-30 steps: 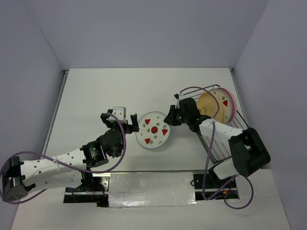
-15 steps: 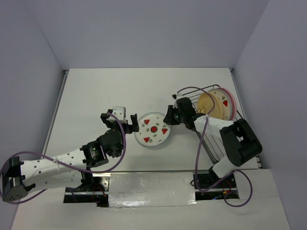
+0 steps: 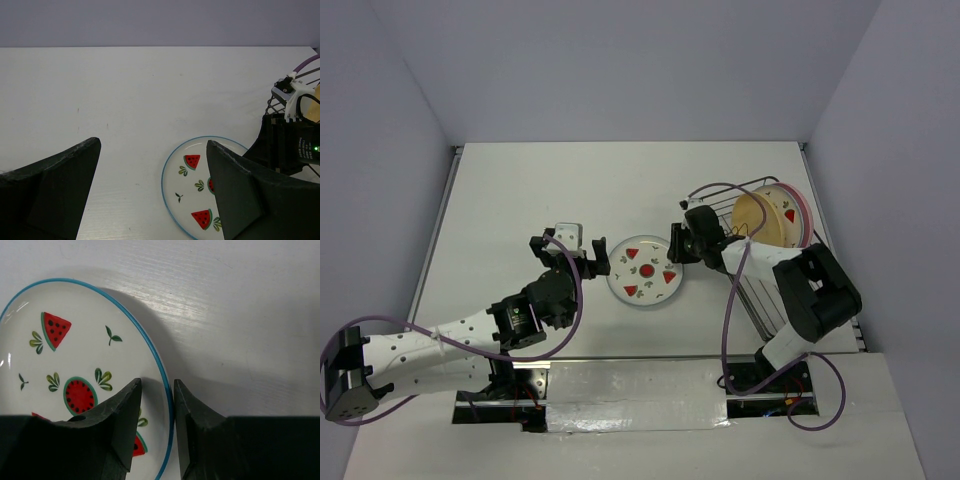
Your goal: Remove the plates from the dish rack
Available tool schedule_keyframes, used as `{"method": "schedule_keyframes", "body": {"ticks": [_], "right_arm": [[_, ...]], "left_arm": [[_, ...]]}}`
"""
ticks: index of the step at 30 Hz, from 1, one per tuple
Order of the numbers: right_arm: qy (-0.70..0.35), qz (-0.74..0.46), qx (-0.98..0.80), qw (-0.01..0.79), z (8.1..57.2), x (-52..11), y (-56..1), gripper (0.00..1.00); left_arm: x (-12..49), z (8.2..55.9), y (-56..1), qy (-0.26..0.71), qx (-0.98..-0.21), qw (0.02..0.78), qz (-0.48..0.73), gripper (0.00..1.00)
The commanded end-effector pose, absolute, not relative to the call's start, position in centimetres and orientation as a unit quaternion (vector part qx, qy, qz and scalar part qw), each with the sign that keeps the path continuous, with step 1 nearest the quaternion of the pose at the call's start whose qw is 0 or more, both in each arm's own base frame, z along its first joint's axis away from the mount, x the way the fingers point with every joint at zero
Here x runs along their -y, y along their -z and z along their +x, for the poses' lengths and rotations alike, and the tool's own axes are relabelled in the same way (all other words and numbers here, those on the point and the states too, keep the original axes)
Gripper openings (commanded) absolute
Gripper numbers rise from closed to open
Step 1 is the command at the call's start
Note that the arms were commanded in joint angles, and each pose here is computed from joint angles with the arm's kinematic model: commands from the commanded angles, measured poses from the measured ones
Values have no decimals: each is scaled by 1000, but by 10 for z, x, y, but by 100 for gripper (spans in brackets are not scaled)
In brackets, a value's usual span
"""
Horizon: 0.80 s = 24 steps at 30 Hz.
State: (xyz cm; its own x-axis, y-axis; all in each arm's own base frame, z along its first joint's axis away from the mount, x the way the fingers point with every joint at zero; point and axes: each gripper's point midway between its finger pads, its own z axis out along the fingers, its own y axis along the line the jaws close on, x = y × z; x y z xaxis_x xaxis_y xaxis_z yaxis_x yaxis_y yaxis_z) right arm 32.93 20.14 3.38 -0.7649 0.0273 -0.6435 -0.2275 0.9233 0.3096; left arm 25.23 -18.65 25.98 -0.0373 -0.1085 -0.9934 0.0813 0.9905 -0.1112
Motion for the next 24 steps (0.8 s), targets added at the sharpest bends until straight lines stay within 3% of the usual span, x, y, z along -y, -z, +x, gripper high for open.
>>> {"method": "schedule_keyframes", "body": {"ticks": [1,13,20,24], "right_arm": [[-157,-59,-918,359,345,-196,-42,41],[-122,-69,-912,385,347,-190,-72,43],[-117,-95,-867,474,359,-189,-193,47],[-10,-60,-865,498,363,-140,-234,48]], "left_arm": [[187,253,-270,79,-707,702,-26,99],[188,253,-270,80,-707,702,-24,99],[188,254,-268,72,-709,701,-23,99],[189,253,-269,80,-708,702,-22,99]]}}
